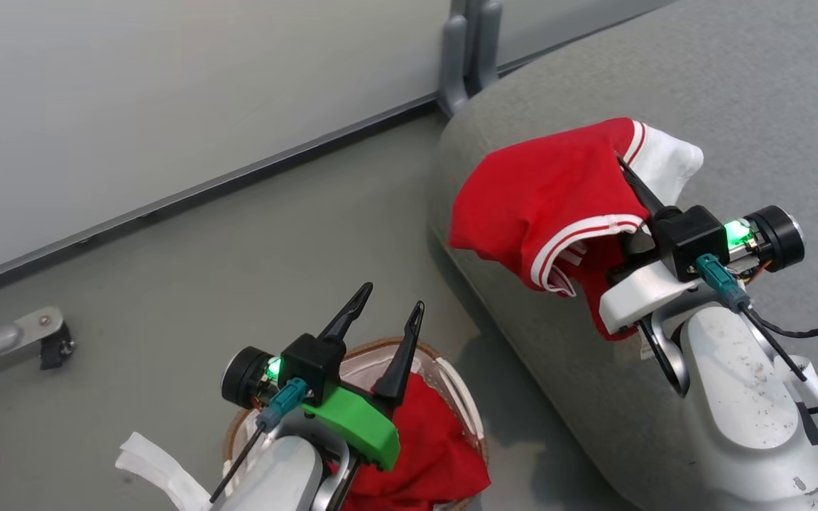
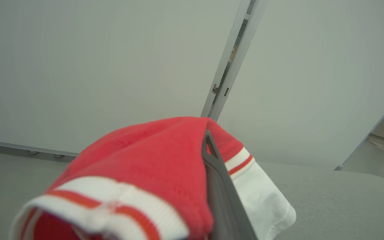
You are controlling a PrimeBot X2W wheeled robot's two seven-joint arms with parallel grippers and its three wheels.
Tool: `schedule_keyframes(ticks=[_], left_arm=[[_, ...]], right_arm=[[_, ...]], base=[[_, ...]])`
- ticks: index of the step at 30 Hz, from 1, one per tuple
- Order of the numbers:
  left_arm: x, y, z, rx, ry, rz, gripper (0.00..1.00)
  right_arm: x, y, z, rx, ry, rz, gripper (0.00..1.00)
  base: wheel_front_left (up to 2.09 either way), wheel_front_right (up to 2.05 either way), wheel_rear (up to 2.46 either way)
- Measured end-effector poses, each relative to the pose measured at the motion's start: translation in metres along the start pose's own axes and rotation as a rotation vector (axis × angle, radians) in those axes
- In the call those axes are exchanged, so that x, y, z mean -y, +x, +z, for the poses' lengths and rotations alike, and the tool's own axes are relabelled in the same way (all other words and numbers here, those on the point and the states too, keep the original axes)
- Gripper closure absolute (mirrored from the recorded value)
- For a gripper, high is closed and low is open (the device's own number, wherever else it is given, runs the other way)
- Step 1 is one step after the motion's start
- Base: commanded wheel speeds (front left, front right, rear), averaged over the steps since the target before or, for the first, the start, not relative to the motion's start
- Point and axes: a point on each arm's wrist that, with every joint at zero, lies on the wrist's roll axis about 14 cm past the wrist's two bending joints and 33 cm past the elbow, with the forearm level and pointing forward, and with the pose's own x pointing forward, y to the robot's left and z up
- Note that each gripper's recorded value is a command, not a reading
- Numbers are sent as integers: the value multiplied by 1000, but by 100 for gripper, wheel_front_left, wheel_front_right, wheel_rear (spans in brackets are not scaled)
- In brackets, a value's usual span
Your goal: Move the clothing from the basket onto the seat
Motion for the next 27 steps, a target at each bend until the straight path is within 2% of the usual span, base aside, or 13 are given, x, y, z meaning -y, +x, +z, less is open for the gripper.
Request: schedule_keyframes(ticks=[8,15,22,27], left_arm=[[30,22,-14,-24,-17,-119,0],[32,32,-25,-36,-28,-151,0],[18,40,-32,-30,-25,-156,0],[-3,45,-41,-32,9,-155,0]], right_arm=[[48,-30,-16,-68,-30,-133,100],[64,-34,-33,-116,-36,-182,100],[85,3,-21,-67,-98,-219,100],[114,43,-1,2,-176,-257,100]], base=[[0,0,0],[0,0,0],[0,0,0],[0,0,0]])
